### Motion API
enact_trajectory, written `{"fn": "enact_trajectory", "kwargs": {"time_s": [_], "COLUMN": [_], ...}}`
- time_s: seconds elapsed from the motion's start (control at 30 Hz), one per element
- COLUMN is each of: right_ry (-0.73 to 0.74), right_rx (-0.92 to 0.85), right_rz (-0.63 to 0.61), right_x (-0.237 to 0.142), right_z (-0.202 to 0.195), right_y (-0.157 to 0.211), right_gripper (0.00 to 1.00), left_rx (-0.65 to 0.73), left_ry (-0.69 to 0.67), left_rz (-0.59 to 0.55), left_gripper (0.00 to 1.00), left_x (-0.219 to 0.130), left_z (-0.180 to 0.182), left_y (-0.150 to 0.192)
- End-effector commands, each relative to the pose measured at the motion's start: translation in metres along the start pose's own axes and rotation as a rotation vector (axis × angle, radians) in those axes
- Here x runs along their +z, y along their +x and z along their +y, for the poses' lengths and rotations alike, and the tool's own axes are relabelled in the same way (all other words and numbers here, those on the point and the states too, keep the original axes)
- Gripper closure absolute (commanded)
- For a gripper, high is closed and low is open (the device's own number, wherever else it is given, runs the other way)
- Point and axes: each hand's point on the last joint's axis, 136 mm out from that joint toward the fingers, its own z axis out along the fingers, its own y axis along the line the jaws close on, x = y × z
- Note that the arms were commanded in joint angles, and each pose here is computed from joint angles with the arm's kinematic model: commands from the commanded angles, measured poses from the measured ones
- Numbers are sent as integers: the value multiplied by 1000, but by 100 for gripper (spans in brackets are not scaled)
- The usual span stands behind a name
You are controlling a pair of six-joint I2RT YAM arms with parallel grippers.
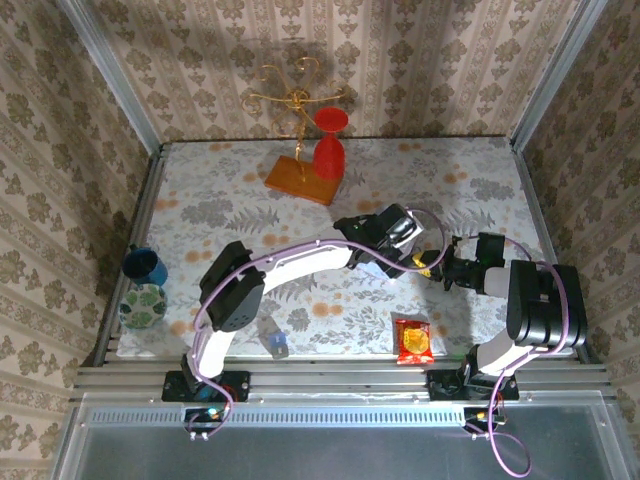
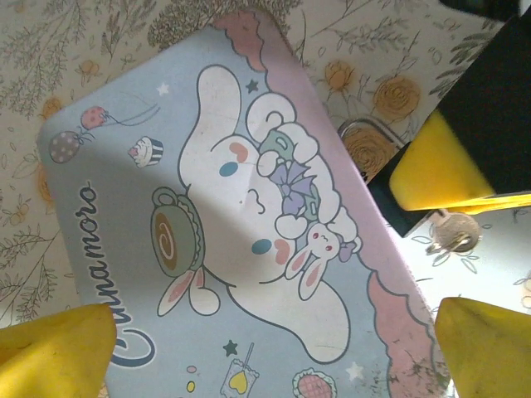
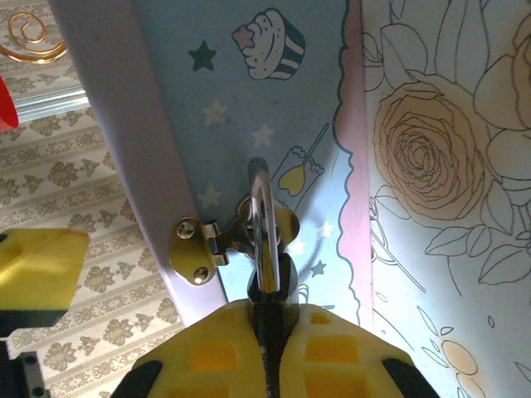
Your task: Unlock the padlock with the key
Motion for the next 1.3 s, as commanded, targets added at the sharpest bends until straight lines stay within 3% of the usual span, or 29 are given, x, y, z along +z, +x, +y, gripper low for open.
{"fn": "enact_trajectory", "kwargs": {"time_s": [0.0, 0.3, 0.63, 0.87, 1.27], "right_ry": [5, 6, 17, 27, 33], "right_rx": [9, 5, 9, -8, -19], "right_rz": [3, 8, 4, -3, 13], "right_x": [2, 2, 2, 1, 0], "right_z": [-2, -2, -7, -10, -13], "right_y": [2, 3, 5, 7, 16], "right_gripper": [100, 100, 98, 95, 94], "left_rx": [-7, 21, 28, -16, -58], "left_ry": [40, 54, -27, -92, -109], "left_rz": [-32, 72, 200, 213, 236], "left_gripper": [0, 0, 0, 0, 0], "left_x": [-20, 13, 40, 38, 43], "left_z": [-10, -27, -10, 19, 34], "left_y": [-10, 16, 53, 64, 72]}}
